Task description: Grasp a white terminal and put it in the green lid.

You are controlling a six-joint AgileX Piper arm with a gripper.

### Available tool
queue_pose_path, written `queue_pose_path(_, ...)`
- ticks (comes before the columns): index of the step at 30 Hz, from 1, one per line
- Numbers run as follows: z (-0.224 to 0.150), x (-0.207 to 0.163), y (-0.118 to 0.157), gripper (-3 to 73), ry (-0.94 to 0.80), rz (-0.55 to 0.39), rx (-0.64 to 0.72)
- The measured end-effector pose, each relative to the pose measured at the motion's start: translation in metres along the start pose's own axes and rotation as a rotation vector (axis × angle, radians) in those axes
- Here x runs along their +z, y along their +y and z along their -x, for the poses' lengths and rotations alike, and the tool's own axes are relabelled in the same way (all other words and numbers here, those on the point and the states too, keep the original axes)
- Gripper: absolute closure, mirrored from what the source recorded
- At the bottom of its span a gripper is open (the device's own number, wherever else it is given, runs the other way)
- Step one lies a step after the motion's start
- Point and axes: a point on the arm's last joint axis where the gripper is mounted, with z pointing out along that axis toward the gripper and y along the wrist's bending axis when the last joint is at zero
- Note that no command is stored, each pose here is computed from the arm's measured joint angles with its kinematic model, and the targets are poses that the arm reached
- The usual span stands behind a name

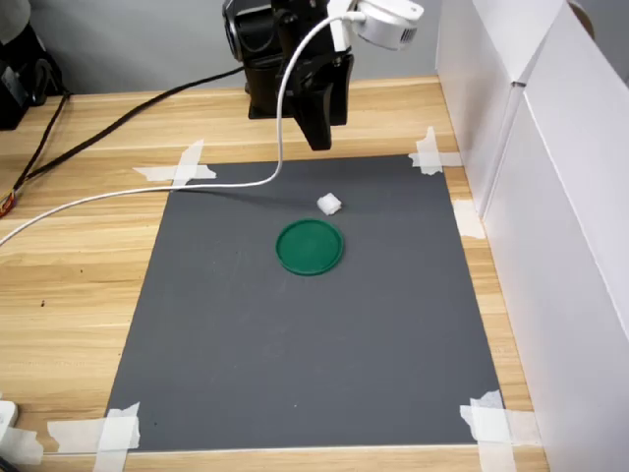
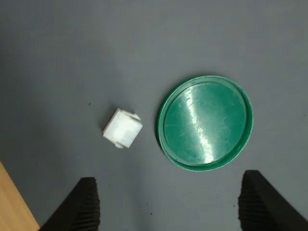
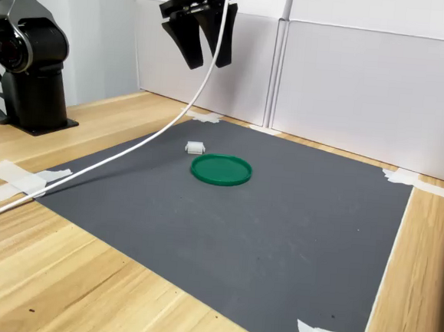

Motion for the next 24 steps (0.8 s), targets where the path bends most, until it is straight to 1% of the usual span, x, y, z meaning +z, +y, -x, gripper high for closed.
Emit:
queue_pose_path(4, -0.002, 0.0, 0.003, -2.1, 0.021, 0.036, -0.083)
queue_pose_path(7, -0.002, 0.001, 0.003, -2.0, 0.023, 0.04, -0.115)
queue_pose_path(11, -0.004, 0.008, 0.004, -2.0, 0.034, 0.056, -0.121)
queue_pose_path(17, -0.017, 0.033, 0.016, -2.0, 0.077, 0.083, -0.13)
queue_pose_path(24, -0.025, 0.059, 0.021, -2.0, 0.111, 0.113, -0.119)
